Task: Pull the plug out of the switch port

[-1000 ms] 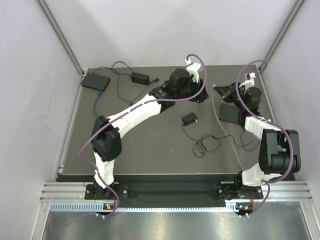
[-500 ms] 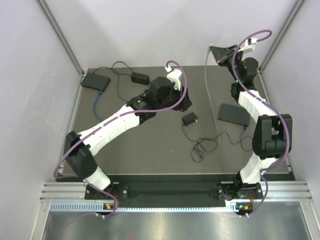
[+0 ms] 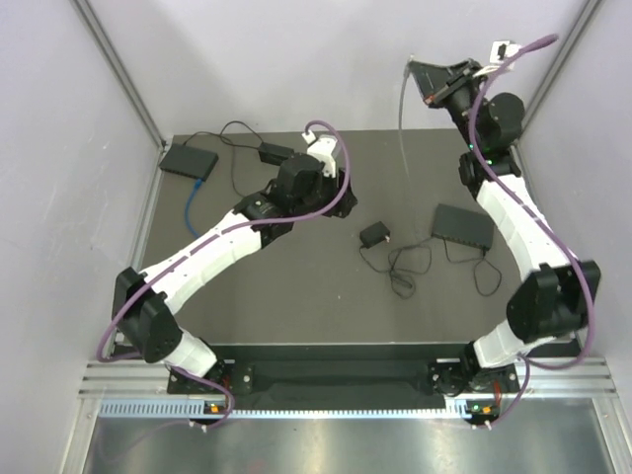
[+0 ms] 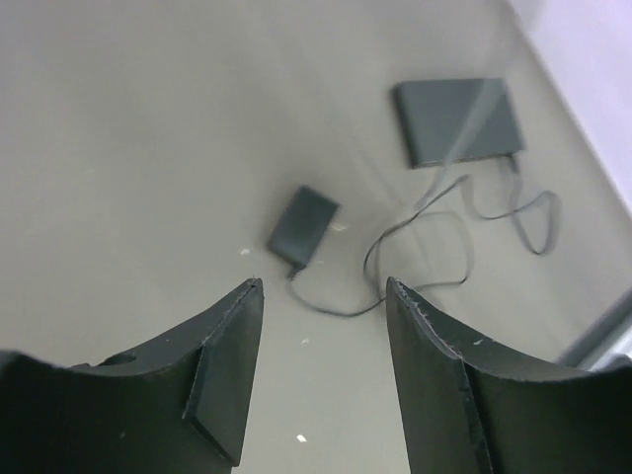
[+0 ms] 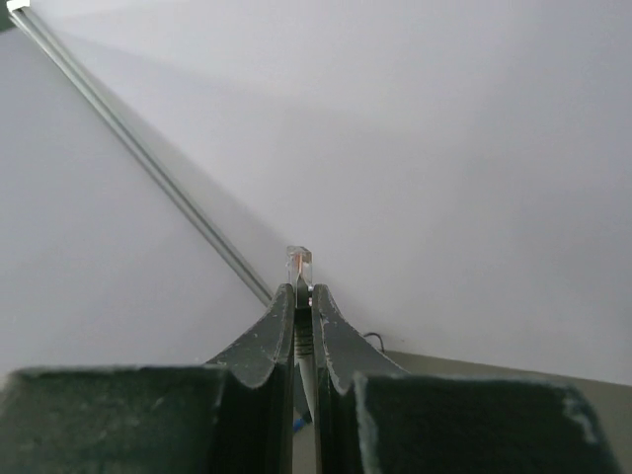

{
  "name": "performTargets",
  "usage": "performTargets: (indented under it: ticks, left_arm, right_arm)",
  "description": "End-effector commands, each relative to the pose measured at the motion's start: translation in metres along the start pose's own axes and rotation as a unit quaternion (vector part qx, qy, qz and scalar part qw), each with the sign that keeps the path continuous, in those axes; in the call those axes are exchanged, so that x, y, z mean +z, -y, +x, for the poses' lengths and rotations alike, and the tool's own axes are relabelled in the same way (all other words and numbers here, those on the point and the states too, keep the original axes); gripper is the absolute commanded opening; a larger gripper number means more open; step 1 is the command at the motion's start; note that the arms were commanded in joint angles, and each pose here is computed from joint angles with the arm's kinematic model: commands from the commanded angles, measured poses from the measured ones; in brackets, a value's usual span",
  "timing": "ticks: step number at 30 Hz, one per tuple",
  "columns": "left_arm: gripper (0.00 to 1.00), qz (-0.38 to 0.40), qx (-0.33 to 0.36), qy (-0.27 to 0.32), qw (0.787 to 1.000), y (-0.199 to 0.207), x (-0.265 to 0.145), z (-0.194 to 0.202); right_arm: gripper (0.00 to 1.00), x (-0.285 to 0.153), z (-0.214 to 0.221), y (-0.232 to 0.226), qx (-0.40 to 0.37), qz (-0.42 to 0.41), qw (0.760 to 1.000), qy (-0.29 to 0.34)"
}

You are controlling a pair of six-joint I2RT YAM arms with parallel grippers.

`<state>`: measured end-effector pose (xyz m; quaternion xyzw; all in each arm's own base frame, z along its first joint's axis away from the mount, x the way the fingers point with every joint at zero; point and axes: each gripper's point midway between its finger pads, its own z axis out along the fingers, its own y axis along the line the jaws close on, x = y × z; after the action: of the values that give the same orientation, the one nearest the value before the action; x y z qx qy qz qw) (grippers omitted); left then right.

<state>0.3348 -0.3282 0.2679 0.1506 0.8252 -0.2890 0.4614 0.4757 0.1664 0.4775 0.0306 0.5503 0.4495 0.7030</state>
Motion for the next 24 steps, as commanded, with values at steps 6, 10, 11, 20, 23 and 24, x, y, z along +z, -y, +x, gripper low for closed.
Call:
performTargets:
  ticks: [6, 10, 11, 20, 23, 24]
  left_arm:
    - [0.58, -0.087, -0.030, 0.094, 0.991, -0.043, -0.040, -0.039]
    - [0.58, -0.086, -0.032, 0.101, 0.991, -0.047, -0.050, -0.038]
    - [0.58, -0.083, -0.032, 0.104, 0.991, -0.046, -0.052, -0.039]
    - [0.58, -0.058, -0.025, 0.106, 0.992, -0.039, -0.064, -0.036]
    - [0.59, -0.058, -0.024, 0.110, 0.992, -0.040, -0.066, -0.035]
    - [0.59, -0.059, -0.025, 0.110, 0.992, -0.042, -0.066, -0.035]
  right_arm:
    - [0.00, -0.043, -0.073, -0.129, 0.077, -0.070, 0.987, 0.123]
    - [0.00, -0.032, -0.070, -0.175, -0.004, -0.150, 0.983, 0.103]
    - [0.00, -0.025, -0.064, -0.175, -0.013, -0.156, 0.984, 0.089]
    - [0.00, 0.015, 0.029, -0.150, -0.167, -0.186, 0.966, -0.059]
    - [0.00, 0.022, 0.032, -0.140, -0.244, -0.151, 0.956, -0.060]
    - [0.00, 0.022, 0.035, -0.138, -0.249, -0.152, 0.954, -0.064]
